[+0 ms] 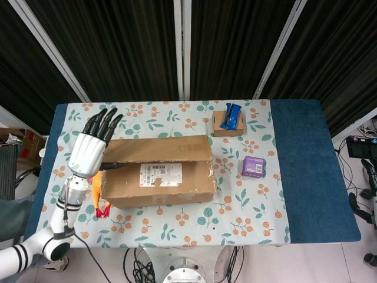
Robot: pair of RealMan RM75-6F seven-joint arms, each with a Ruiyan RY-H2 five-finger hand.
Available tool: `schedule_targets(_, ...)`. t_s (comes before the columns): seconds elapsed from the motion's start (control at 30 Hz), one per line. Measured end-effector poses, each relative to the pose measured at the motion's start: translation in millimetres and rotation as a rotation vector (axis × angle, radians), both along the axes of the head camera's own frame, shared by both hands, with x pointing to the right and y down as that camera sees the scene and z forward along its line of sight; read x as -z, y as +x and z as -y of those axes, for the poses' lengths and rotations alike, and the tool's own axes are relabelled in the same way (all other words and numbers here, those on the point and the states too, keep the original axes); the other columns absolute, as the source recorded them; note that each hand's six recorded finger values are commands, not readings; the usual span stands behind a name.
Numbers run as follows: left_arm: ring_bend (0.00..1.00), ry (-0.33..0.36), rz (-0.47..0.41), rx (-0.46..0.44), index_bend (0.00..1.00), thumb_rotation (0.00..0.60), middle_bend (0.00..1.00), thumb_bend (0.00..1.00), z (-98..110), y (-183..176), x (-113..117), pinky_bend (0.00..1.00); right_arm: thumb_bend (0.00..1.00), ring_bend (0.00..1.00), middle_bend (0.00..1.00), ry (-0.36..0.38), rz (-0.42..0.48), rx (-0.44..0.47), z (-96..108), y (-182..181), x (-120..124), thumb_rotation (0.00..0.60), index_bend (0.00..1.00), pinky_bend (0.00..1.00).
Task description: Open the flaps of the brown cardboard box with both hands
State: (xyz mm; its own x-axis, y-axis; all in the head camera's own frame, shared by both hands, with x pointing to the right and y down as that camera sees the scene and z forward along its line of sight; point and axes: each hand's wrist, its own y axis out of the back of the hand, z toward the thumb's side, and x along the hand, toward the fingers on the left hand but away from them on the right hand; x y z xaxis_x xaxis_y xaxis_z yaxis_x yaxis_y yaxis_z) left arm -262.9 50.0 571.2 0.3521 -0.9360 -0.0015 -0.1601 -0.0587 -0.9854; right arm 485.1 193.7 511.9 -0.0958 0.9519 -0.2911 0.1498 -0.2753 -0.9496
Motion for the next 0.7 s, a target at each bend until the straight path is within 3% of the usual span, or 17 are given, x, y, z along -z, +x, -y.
schedule_targets(0.13, 0.04, 0.074, 0.026, 0.026, 0.03, 0.508, 0.04, 0.07, 28, 0, -1, 0.16, 0.35, 0.00, 0.00, -0.010, 0.003, 0.006, 0, -3, -1, 0.600, 0.00, 0.00)
schedule_targets(0.27, 0.04, 0.093, 0.065, 0.067, 0.02, 0.543, 0.03, 0.07, 61, -5, -14, 0.16, 0.35, 0.00, 0.00, -0.013, 0.009, 0.007, -1, -4, -1, 0.600, 0.00, 0.00)
schedule_targets(0.5, 0.04, -0.021, 0.104, 0.215, 0.02, 0.564, 0.02, 0.08, 120, -32, -50, 0.16, 0.34, 0.00, 0.00, 0.032, 0.048, 0.061, 1, -13, 10, 0.600, 0.00, 0.00)
schedule_targets(0.7, 0.04, -0.085, 0.028, 0.222, 0.02, 0.574, 0.03, 0.07, 116, -47, -44, 0.17, 0.38, 0.00, 0.00, 0.052, 0.074, 0.132, 15, -26, 13, 0.600, 0.00, 0.00)
